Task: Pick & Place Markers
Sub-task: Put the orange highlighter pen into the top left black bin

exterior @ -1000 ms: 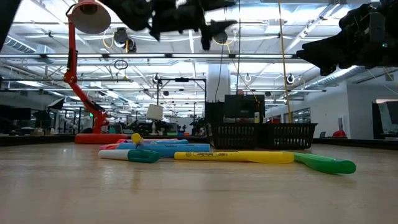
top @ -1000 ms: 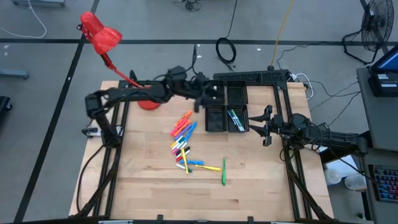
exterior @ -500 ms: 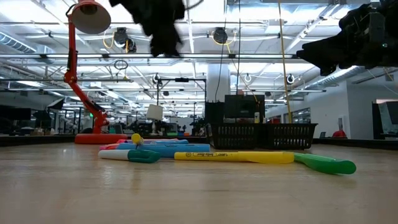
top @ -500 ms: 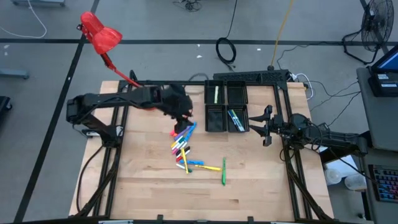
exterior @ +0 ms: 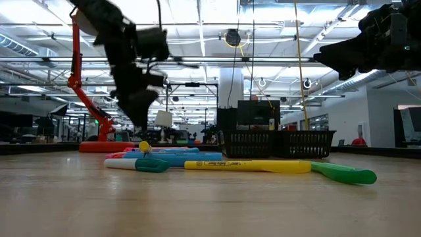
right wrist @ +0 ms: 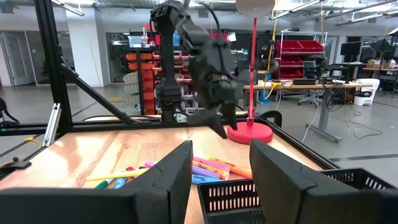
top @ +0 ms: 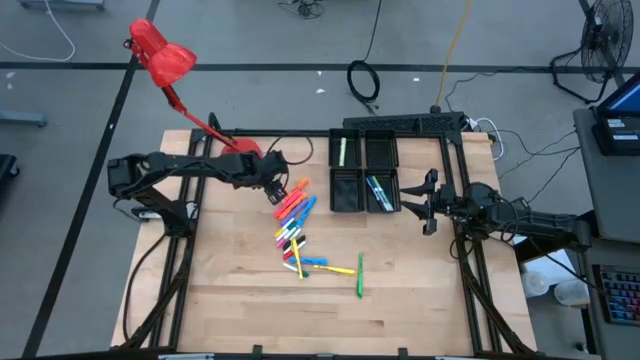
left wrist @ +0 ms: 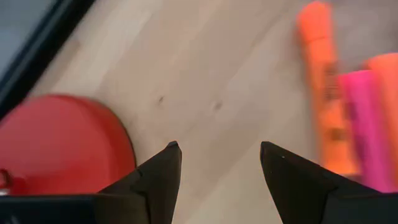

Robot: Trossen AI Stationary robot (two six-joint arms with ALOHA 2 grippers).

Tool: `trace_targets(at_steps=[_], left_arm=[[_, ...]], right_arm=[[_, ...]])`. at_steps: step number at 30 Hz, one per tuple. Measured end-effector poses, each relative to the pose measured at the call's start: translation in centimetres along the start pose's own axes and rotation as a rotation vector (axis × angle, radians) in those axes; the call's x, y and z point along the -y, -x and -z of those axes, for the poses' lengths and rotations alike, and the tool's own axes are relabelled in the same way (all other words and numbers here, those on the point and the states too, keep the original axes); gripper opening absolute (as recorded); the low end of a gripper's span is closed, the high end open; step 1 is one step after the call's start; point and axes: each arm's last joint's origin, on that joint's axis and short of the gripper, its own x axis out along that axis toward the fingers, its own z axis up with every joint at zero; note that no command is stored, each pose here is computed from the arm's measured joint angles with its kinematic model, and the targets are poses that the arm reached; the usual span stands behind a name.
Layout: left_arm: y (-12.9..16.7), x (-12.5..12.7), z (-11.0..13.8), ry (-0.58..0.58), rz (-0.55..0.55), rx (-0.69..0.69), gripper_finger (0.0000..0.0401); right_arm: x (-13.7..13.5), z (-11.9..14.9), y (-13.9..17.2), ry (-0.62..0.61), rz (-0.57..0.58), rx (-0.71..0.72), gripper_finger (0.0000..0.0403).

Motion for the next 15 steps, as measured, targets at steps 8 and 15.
trace_targets(at_steps=[8,15], left_arm=[[-1.6,-1.5,-0.3,0.083,0.171,0.076,0.0225],[-0.9,0.4,-0.8,-0.039,0.278,0.158,0.0225]], right_arm=[[0.0,0.0,0.0,0.0,0.0,0.0,0.0146],[0.0,0.0,0.0,0.0,0.0,0.0,0.0146]])
